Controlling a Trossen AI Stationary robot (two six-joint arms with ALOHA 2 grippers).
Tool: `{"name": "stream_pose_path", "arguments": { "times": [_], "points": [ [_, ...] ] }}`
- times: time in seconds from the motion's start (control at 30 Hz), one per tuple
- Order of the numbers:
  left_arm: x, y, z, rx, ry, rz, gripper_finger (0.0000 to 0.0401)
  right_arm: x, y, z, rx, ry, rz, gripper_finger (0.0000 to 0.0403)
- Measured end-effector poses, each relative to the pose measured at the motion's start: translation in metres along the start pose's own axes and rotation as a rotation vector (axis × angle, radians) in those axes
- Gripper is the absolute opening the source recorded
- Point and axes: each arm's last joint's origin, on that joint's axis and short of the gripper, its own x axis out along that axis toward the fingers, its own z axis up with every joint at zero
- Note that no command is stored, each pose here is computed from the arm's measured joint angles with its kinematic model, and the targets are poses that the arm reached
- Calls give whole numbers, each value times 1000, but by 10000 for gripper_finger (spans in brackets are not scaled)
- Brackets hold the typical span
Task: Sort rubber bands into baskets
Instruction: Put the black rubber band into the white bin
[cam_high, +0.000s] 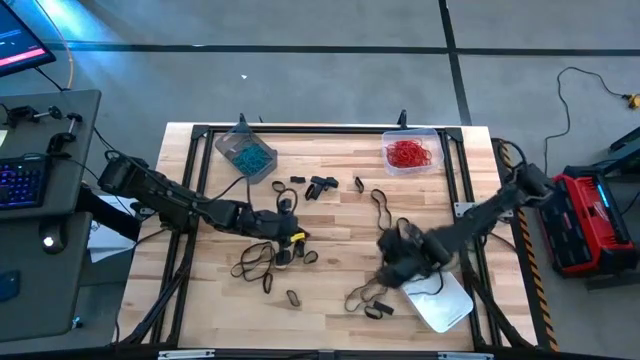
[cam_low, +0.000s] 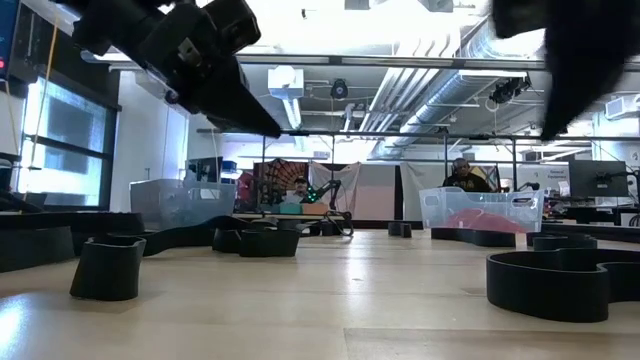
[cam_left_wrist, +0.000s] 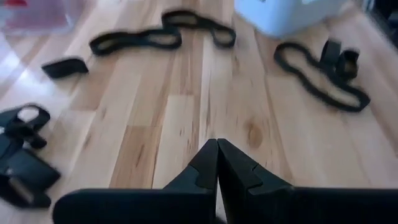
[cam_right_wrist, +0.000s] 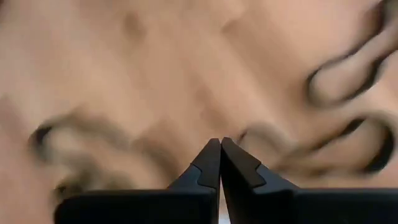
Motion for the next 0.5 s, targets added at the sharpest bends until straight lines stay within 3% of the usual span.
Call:
{"name": "stream_pose_path", "arguments": {
  "times": [0.23, 0.5],
  "points": [
    [0, 6, -14, -33, -85, -2, 0, 31, -36, 54, 63, -197, -149, 12],
    [1, 9, -17, -41, -90, 3, 0, 67, -83, 101, 171, -340, -178, 119]
  ]
}}
